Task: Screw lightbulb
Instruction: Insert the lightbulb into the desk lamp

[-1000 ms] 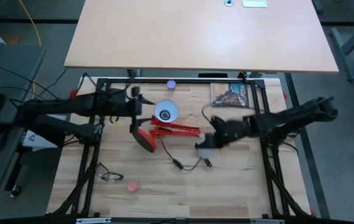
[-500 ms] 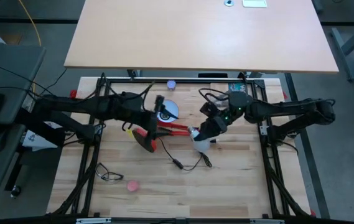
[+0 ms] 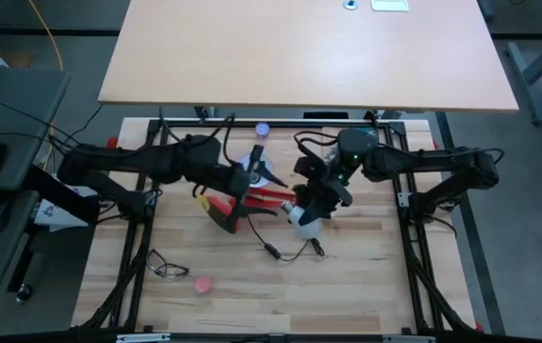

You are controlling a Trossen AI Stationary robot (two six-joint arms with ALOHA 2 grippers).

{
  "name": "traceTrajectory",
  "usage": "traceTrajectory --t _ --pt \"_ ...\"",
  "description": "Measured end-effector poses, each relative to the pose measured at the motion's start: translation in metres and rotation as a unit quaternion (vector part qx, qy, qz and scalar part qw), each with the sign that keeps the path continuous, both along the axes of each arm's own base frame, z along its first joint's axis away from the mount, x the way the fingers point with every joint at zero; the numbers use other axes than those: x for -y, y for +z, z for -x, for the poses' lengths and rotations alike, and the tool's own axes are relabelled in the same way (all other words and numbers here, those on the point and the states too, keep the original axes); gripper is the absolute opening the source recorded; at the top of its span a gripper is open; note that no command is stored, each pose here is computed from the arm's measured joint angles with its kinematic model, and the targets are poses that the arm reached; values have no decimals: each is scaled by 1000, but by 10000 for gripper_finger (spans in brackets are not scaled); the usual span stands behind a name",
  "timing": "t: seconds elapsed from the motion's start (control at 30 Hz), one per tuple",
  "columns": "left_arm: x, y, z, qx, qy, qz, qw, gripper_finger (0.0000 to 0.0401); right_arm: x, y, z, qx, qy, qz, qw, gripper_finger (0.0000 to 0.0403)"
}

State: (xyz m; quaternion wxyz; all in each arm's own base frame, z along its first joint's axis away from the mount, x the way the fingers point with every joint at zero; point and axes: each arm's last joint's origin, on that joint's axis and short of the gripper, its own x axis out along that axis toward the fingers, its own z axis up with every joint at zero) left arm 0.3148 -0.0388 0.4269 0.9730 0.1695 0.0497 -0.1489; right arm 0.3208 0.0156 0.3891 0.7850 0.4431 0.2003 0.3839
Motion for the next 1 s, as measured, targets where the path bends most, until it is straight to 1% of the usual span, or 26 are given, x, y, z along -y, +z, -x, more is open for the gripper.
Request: traceTrajectory --t 0.07,0.17,0.4,0.5,0.7,0.9,1.0 --pt "6 4 4 10 -23 -3 1000 273 2 6 1 12 -2 1 1000 209" --pt "12 7 4 34 -37 -24 998 273 2 9 0 16 -1 2 1000 209" --pt "11 -2 -9 30 -20 -35 999 273 -5 4 -4 5 15 0 1000 209" --pt "11 -2 -13 41 -21 -34 998 273 -6 1 -6 -2 19 0 1000 209" --pt "14 -3 -12 38 -50 -25 998 271 -6 -2 -9 -6 21 0 1000 209" --pt "19 -8 -18 32 -84 -11 996 248 -6 -2 -9 -9 20 0 1000 209" --pt "19 -10 -21 33 -86 -10 996 236 -6 -3 -9 -12 20 -1 1000 209"
